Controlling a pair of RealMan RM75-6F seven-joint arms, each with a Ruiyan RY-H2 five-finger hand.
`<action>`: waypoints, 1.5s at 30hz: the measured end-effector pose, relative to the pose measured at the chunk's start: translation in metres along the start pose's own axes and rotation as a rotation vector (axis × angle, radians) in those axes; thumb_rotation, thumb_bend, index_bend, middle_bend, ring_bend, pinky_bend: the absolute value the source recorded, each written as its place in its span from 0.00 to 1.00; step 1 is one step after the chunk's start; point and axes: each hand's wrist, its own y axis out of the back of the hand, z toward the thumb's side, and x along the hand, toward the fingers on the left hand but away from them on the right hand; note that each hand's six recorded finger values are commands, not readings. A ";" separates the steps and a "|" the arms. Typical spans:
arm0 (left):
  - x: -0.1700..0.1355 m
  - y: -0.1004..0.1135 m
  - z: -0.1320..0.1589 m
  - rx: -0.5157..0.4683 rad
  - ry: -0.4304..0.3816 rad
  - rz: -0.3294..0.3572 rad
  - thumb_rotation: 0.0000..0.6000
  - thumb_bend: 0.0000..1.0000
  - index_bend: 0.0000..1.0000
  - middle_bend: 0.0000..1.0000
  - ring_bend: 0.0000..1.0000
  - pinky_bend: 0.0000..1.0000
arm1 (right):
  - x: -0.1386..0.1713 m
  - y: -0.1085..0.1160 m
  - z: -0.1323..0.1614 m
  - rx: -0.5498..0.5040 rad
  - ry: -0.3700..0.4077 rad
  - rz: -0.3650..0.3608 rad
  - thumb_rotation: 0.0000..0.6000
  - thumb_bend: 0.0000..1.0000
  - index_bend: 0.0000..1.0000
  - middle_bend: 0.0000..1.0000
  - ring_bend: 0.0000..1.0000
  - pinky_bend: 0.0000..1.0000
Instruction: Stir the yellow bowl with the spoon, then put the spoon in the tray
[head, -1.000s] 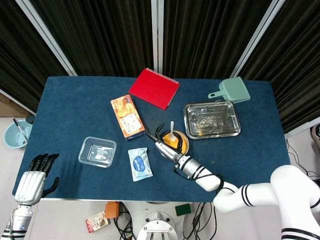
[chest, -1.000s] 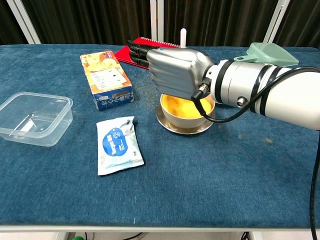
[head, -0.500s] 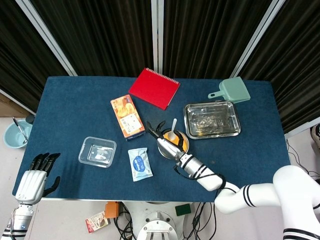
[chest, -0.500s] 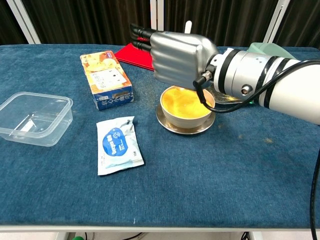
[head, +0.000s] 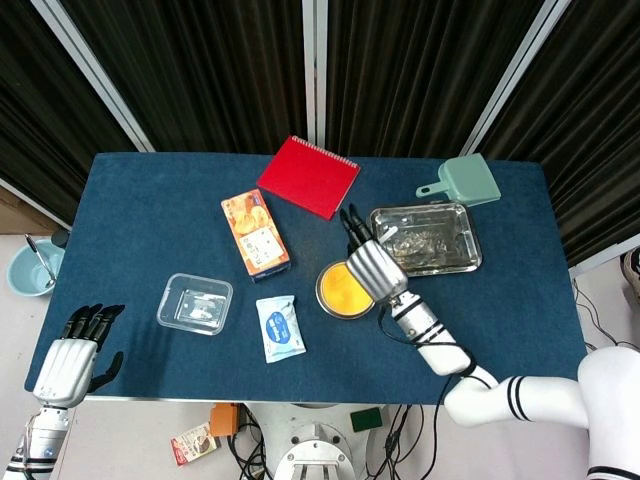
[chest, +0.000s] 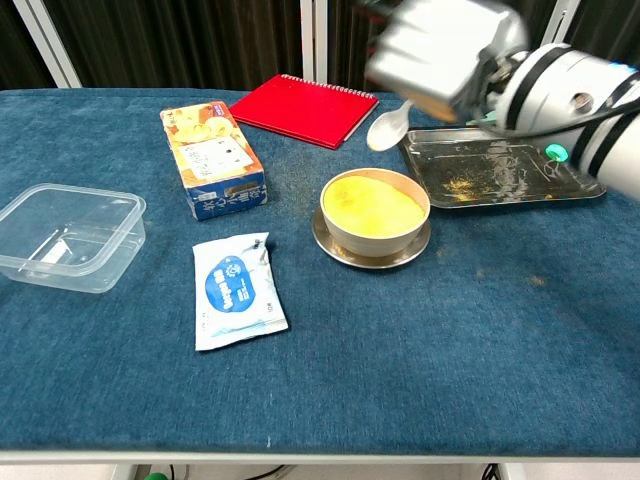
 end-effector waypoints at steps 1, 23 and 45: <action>0.000 0.000 0.000 0.000 0.001 0.000 1.00 0.39 0.11 0.14 0.07 0.10 | 0.000 -0.006 -0.005 -0.030 -0.019 0.015 1.00 0.52 0.85 0.33 0.00 0.00; -0.002 0.000 0.001 0.003 0.013 -0.011 1.00 0.39 0.11 0.14 0.07 0.10 | -0.006 -0.148 -0.007 -0.543 -0.231 0.446 1.00 0.36 0.51 0.24 0.00 0.00; 0.010 0.019 0.002 0.031 -0.011 0.026 1.00 0.39 0.11 0.13 0.07 0.10 | 0.129 -0.111 -0.113 -0.675 -0.390 0.291 1.00 0.36 0.22 0.16 0.00 0.00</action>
